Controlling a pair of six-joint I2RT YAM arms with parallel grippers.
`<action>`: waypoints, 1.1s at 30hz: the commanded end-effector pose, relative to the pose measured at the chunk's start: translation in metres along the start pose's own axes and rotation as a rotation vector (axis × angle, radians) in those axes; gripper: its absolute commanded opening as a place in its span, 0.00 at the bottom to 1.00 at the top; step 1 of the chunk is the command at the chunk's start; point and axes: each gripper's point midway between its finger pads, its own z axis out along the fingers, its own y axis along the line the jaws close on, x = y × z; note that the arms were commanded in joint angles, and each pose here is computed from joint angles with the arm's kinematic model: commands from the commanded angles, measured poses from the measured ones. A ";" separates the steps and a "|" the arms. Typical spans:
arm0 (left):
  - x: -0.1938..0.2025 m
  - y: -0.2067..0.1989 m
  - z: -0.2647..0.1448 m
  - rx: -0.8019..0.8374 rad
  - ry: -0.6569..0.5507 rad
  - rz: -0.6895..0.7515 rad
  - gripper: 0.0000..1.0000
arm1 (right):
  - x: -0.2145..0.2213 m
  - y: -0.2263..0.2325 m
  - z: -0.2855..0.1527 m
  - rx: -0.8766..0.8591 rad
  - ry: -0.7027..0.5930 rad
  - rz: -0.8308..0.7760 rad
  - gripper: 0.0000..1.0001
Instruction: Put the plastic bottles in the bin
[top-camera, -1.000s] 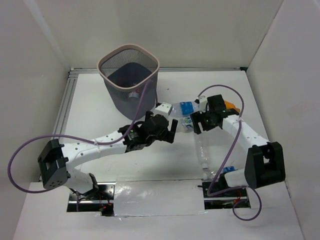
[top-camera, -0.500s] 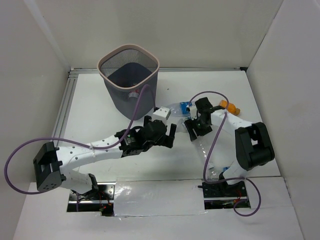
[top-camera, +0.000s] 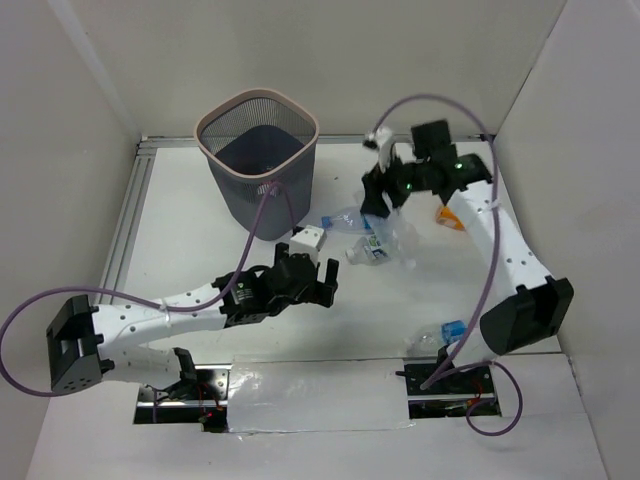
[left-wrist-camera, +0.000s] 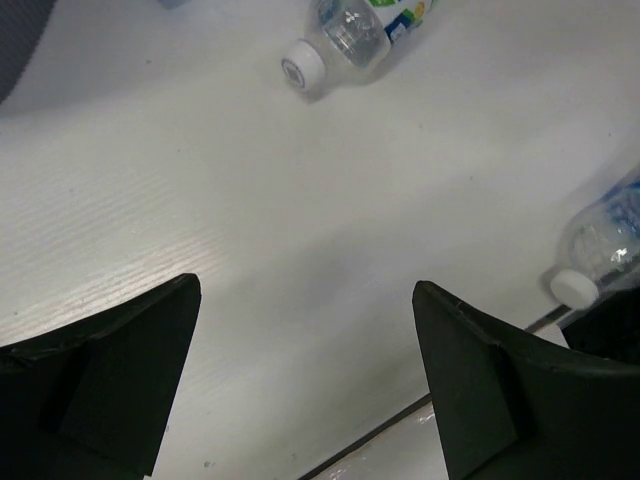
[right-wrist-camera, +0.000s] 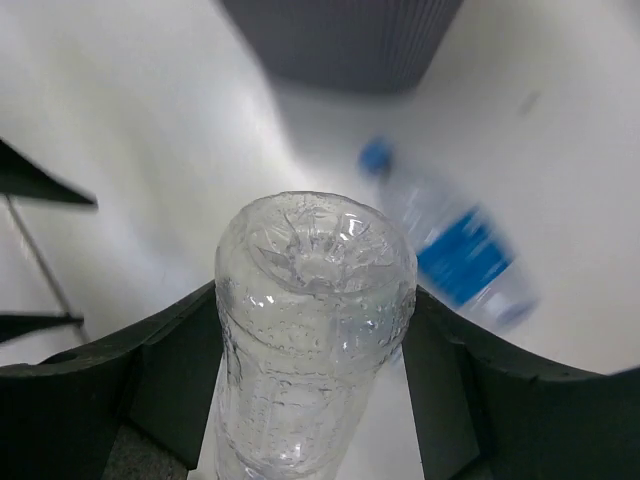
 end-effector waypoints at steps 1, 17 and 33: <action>0.004 -0.006 -0.009 0.081 -0.042 -0.027 1.00 | -0.100 0.016 -0.059 -0.006 -0.280 -0.177 0.05; 0.037 -0.012 -0.028 0.253 -0.036 -0.006 0.95 | -0.377 0.082 -0.058 -0.013 -1.108 -0.353 0.04; 0.012 -0.092 0.017 0.486 -0.108 0.359 0.91 | -0.227 -0.103 -0.036 0.252 -0.595 -0.004 0.88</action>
